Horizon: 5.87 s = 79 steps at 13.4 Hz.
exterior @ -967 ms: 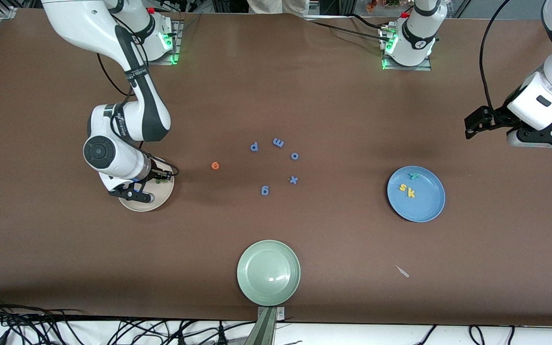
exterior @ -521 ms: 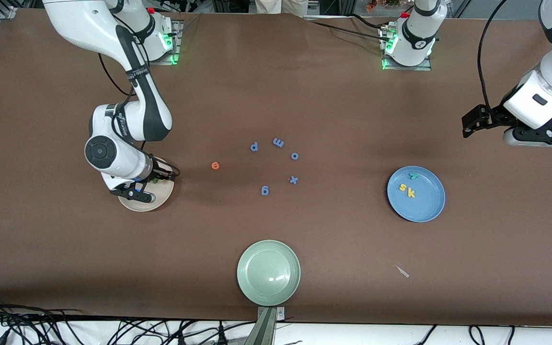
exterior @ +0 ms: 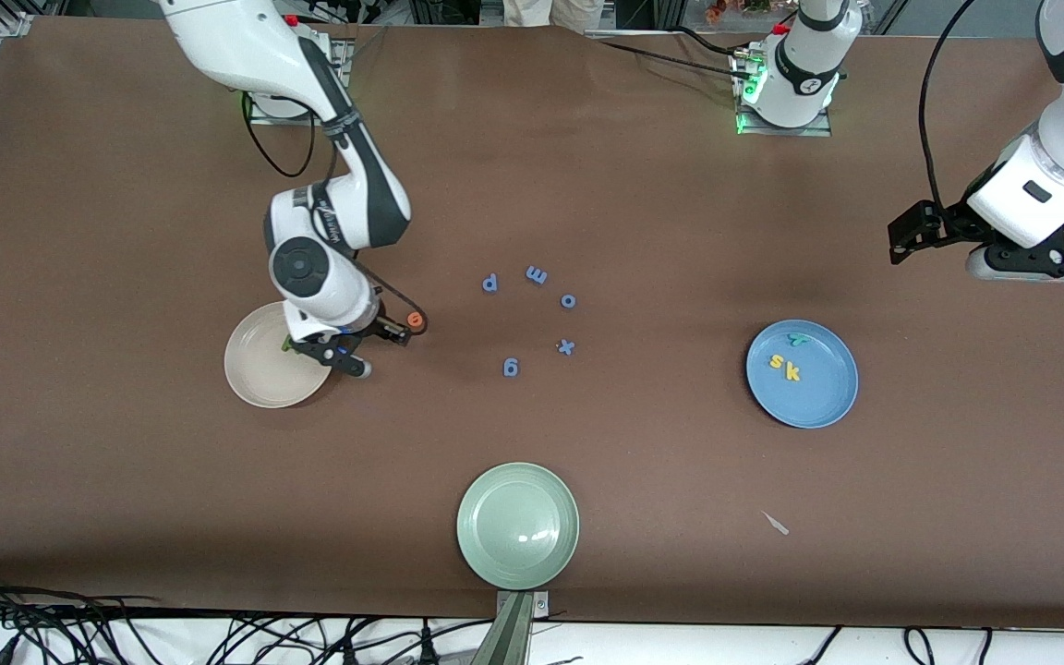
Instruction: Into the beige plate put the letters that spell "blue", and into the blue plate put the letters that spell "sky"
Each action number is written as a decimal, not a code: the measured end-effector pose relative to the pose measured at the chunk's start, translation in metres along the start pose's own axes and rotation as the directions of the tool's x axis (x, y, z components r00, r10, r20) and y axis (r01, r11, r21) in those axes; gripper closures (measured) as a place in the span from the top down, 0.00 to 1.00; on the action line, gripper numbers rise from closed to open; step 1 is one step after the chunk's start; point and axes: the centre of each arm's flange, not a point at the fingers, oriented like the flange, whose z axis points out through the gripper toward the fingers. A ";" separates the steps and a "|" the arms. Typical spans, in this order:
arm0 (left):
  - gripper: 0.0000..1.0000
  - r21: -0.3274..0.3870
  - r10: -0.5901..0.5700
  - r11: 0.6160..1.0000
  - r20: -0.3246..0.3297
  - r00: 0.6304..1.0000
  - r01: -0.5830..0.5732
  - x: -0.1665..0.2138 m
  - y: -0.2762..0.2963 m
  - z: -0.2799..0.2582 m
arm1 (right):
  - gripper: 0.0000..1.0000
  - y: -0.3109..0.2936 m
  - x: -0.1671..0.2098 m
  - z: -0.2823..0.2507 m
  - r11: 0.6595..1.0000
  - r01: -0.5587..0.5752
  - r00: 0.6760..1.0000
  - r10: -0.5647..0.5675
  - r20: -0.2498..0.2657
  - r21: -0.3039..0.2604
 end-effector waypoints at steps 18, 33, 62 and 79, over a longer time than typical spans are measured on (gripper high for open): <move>1.00 0.002 0.001 1.000 0.037 0.999 -0.001 -0.004 0.000 0.003 | 0.62 -0.018 -0.035 0.038 0.996 -0.088 0.996 0.087 -0.024 -0.015; 1.00 0.003 0.001 1.000 0.056 0.998 -0.001 -0.006 0.000 0.004 | 0.28 0.030 0.005 -0.004 0.994 0.069 0.997 -0.066 0.035 -0.084; 1.00 0.003 0.001 1.000 0.059 0.998 -0.001 -0.006 0.000 0.004 | 1.00 0.149 0.143 -0.273 0.936 0.349 0.935 -0.344 0.089 -0.043; 1.00 0.003 0.001 1.000 0.059 0.998 -0.001 -0.006 0.000 0.004 | 1.00 0.237 0.084 -0.384 0.906 0.422 0.906 -0.421 0.047 -0.019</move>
